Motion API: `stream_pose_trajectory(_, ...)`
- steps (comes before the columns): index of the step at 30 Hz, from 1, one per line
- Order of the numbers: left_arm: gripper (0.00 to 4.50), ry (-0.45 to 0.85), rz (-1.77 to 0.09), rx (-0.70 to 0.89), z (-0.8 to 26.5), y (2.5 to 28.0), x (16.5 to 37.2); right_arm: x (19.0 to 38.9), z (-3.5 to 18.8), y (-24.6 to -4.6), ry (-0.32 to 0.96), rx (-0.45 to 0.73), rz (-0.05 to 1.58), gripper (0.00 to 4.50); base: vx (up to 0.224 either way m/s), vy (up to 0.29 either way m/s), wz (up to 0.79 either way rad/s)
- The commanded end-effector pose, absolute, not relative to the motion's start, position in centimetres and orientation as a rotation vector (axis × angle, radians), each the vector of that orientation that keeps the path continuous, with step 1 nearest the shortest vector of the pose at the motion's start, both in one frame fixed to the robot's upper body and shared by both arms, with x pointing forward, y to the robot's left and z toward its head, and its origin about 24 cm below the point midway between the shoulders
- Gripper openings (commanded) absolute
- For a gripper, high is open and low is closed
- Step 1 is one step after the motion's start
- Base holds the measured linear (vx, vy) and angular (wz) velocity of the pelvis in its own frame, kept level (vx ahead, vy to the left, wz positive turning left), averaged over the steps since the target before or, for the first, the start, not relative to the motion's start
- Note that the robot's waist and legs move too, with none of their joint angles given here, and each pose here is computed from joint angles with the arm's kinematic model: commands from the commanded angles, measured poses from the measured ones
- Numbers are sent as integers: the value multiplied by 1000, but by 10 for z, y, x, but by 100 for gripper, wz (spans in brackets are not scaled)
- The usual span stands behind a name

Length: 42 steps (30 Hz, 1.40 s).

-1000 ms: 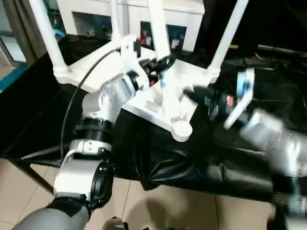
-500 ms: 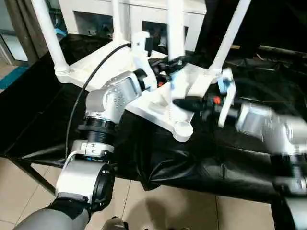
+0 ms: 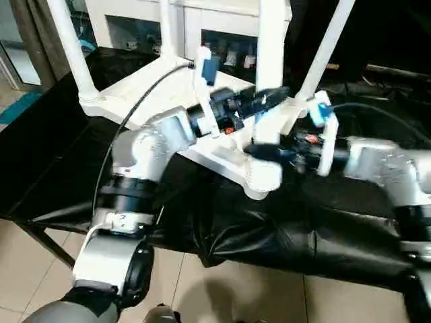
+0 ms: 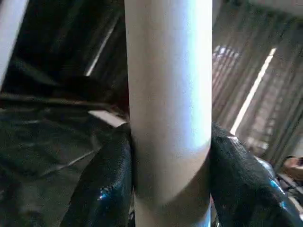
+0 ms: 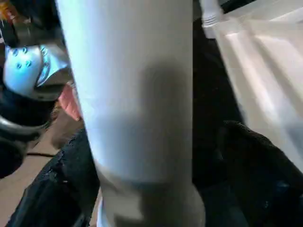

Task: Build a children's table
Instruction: Pick table leg

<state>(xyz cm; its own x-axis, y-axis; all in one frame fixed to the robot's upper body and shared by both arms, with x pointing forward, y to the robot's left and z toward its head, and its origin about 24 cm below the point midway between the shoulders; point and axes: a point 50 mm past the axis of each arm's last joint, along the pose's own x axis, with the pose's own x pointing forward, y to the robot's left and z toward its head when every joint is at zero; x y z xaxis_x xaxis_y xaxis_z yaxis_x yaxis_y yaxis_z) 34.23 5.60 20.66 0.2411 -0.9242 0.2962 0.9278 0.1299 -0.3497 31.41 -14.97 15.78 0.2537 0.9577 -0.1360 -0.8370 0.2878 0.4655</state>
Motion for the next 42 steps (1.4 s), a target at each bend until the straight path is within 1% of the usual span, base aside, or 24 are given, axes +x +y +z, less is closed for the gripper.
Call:
stream_pose_trajectory(1, 193, -55, -1433, -539, 218, 53, 334, 312, 154, -151, 467, 326, 1250, 359, 0, 0, 0)
stream_pose_trajectory(7, 191, -53, -1455, -544, 218, 52, 332, 313, 156, -150, 458, 335, 1264, 311, 0, 0, 0)
stream_pose_trajectory(10, 190, -52, -1455, -548, 218, 52, 332, 312, 156, -149, 447, 341, 1269, 291, 0, 0, 0)
stream_pose_trajectory(11, 190, -52, -1453, -549, 217, 52, 332, 312, 156, -148, 446, 342, 1267, 291, 0, 0, 0)
stream_pose_trajectory(12, 190, -51, -1451, -550, 217, 52, 332, 312, 155, -147, 446, 343, 1265, 270, 0, 0, 0)
stream_pose_trajectory(15, 190, -47, -1442, -552, 215, 52, 331, 309, 152, -143, 449, 353, 1266, 260, 0, 0, 0)
stream_pose_trajectory(16, 190, -43, -1415, -550, 213, 53, 332, 309, 151, -141, 444, 350, 1249, 255, 0, 0, 0)
stream_pose_trajectory(17, 246, -35, -1357, -543, 210, 53, 336, 311, 148, -138, 428, 342, 1213, 242, 0, 0, 0)
stream_pose_trajectory(18, 246, -31, -1311, -528, 208, 54, 338, 313, 147, -137, 415, 325, 1181, 242, 0, 0, 0)
stream_pose_trajectory(19, 260, -28, -1267, -503, 206, 54, 341, 316, 145, -135, 402, 303, 1146, 240, 0, 0, 0)
stream_pose_trajectory(20, 263, -27, -1258, -499, 206, 54, 341, 316, 144, -134, 401, 300, 1142, 234, 0, 0, 0)
stream_pose_trajectory(21, 273, -21, -1103, -431, 200, 54, 349, 319, 141, -128, 375, 263, 1082, 224, 0, 0, 0)
stream_pose_trajectory(23, 302, 4, -995, -402, 196, 54, 354, 320, 139, -123, 362, 251, 1057, 212, 0, 0, 0)
stream_pose_trajectory(25, 309, 26, -916, -364, 193, 54, 358, 322, 138, -118, 350, 235, 1026, 208, 0, 0, 0)
stream_pose_trajectory(27, 309, 41, -829, -357, 191, 54, 361, 324, 137, -113, 331, 227, 988, 203, 0, 0, 0)
stream_pose_trajectory(28, 297, 53, -764, -355, 190, 54, 364, 326, 138, -110, 319, 232, 965, 202, 0, 0, 0)
stream_pose_trajectory(30, 287, 54, -740, -353, 189, 54, 365, 327, 139, -109, 310, 233, 953, 202, 0, 0, 0)
stream_pose_trajectory(31, 274, 54, -702, -349, 189, 54, 367, 328, 140, -108, 299, 229, 937, 201, 0, 0, 0)
stream_pose_trajectory(34, 263, 49, -668, -340, 188, 54, 367, 331, 141, -107, 282, 217, 900, 200, 0, 0, 0)
stream_pose_trajectory(37, 232, 38, -693, -374, 190, 51, 364, 331, 144, -107, 244, 208, 905, 200, 0, 0, 0)
stream_pose_trajectory(39, 229, 28, -712, -393, 191, 49, 362, 330, 146, -106, 224, 214, 923, 200, 0, 0, 0)
stream_pose_trajectory(40, 222, 22, -740, -405, 192, 48, 361, 329, 147, -106, 216, 238, 947, 200, 0, 0, 0)
stream_pose_trajectory(41, 211, 15, -773, -424, 193, 47, 359, 327, 148, -107, 219, 262, 975, 235, 0, 0, 0)
stream_pose_trajectory(42, 211, 12, -802, -438, 194, 46, 358, 325, 148, -109, 225, 270, 991, 235, 0, 0, 0)
